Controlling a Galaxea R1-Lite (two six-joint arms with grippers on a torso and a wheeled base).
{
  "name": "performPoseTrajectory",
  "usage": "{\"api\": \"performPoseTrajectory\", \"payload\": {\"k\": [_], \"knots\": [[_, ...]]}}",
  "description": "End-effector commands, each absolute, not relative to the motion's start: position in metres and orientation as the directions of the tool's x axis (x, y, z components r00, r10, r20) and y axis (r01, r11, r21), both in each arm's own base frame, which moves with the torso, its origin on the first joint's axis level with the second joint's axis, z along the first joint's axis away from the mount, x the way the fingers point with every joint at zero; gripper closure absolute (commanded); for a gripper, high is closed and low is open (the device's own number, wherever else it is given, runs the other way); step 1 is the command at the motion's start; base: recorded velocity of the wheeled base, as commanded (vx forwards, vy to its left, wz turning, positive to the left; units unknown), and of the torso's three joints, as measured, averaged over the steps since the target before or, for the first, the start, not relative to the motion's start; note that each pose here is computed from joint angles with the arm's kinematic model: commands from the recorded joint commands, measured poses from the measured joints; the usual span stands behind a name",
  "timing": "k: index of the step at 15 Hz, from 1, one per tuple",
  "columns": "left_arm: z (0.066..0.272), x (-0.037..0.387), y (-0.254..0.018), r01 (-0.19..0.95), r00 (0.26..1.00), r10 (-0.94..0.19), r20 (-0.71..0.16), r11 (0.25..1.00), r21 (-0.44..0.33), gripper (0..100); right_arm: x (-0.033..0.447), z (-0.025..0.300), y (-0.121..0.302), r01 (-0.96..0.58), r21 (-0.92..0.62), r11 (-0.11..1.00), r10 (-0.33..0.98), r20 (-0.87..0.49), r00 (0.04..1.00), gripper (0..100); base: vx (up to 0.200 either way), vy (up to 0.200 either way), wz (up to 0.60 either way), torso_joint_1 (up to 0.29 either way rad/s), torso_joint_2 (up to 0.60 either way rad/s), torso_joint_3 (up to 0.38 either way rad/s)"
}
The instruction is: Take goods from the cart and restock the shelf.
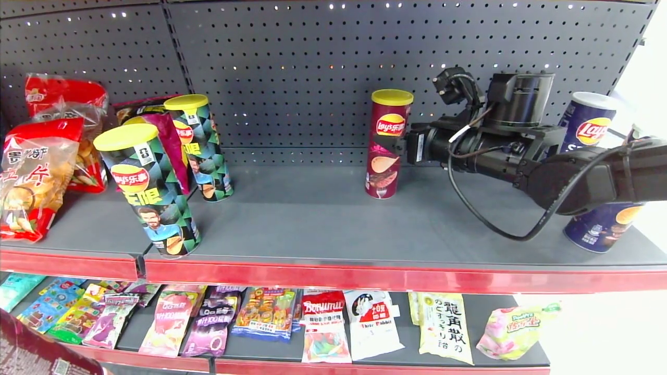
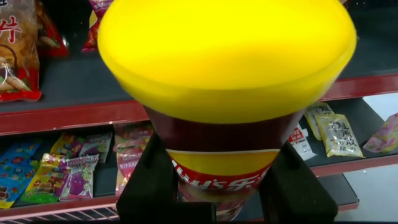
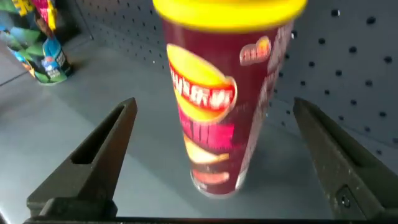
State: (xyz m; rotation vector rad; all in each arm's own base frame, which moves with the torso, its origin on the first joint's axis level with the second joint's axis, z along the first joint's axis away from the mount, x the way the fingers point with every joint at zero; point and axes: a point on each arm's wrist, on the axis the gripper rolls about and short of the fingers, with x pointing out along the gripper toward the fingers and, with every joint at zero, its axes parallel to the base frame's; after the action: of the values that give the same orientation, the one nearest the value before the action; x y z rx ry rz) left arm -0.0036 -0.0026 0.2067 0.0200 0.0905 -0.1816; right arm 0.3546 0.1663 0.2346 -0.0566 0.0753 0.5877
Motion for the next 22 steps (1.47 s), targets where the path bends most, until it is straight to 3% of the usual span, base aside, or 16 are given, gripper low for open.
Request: {"api": "performPoseTrajectory", "payload": {"k": [1,20,21,22], "knots": [[0.206,-0.004,-0.003,0.180,0.980,-0.178,-0.093,0.984,0.011,100,0.361,0.237,0.172,-0.563,-0.033,0.826,0.560,-0.073,0.826,0,0.000,0.000,0.00,0.000,0.00,0.000],[0.203,-0.003,-0.003,0.182,0.979,-0.178,-0.100,0.983,0.029,100,0.385,0.225,0.189,-0.551,-0.036,0.834,0.548,-0.071,0.833,0,0.000,0.000,0.00,0.000,0.00,0.000],[0.203,-0.003,-0.003,0.182,0.979,-0.178,-0.102,0.983,0.029,100,0.386,0.224,0.190,-0.550,-0.037,0.834,0.547,-0.071,0.834,100,0.000,0.000,0.00,0.000,0.00,0.000],[0.203,-0.003,-0.003,0.182,0.979,-0.178,-0.103,0.983,0.028,100,0.387,0.224,0.190,-0.550,-0.037,0.834,0.547,-0.068,0.834,100,0.000,0.000,0.00,0.000,0.00,0.000]]}}
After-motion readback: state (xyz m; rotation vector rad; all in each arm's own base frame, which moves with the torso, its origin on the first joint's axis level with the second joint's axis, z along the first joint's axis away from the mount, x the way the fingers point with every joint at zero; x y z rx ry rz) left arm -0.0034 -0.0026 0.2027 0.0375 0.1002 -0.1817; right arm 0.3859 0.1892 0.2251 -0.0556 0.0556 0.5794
